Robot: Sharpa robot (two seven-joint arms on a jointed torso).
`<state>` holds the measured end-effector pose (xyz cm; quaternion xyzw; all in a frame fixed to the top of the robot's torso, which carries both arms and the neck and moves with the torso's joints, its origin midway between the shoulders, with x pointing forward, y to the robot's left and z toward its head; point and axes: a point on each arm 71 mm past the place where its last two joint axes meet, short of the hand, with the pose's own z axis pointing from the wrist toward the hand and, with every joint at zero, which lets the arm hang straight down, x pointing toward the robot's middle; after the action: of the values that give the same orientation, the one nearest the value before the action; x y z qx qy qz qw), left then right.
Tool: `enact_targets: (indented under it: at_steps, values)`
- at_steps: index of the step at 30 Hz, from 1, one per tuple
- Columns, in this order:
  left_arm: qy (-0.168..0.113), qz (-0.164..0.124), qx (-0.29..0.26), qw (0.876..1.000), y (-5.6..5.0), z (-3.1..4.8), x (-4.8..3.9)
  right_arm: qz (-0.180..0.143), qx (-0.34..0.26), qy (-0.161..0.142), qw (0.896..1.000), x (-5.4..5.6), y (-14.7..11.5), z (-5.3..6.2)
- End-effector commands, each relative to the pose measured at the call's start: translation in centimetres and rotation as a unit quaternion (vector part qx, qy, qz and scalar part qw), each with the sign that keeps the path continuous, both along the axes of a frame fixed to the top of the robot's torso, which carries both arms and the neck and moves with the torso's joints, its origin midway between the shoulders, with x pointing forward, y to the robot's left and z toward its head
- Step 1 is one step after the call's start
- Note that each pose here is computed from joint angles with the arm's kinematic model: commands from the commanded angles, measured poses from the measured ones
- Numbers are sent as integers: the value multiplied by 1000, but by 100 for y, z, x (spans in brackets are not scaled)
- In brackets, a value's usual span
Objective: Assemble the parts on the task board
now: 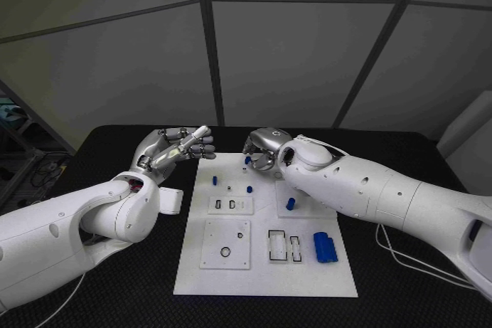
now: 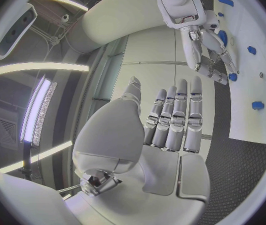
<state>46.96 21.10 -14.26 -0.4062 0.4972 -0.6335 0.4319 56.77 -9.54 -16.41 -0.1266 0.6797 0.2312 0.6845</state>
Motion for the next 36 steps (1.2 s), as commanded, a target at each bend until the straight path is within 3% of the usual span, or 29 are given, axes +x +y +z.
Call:
enact_targets:
  at_steps: [1,7,12,16,19,26,36]
  values:
    - [-4,-7,0,1000,-12,18,-4,1,4,-4,1000,-20,-10,31]
    - [-4,-6,1,1000,5,17,-2,5,20,-24,999,-119,-99,116]
    - [-4,-4,2,1000,33,15,2,-4,45,-32,998,-233,-354,235]
    - [-4,-2,3,1000,55,11,10,-36,63,-14,997,-251,-697,380]
    - [-3,-1,4,1000,66,6,17,-66,70,12,995,-260,-953,423]
    - [-2,0,4,1000,72,-4,33,-112,52,58,991,-277,-1349,411]
    - [-1,-2,4,1000,48,-19,57,-126,31,90,987,-194,-1365,331]
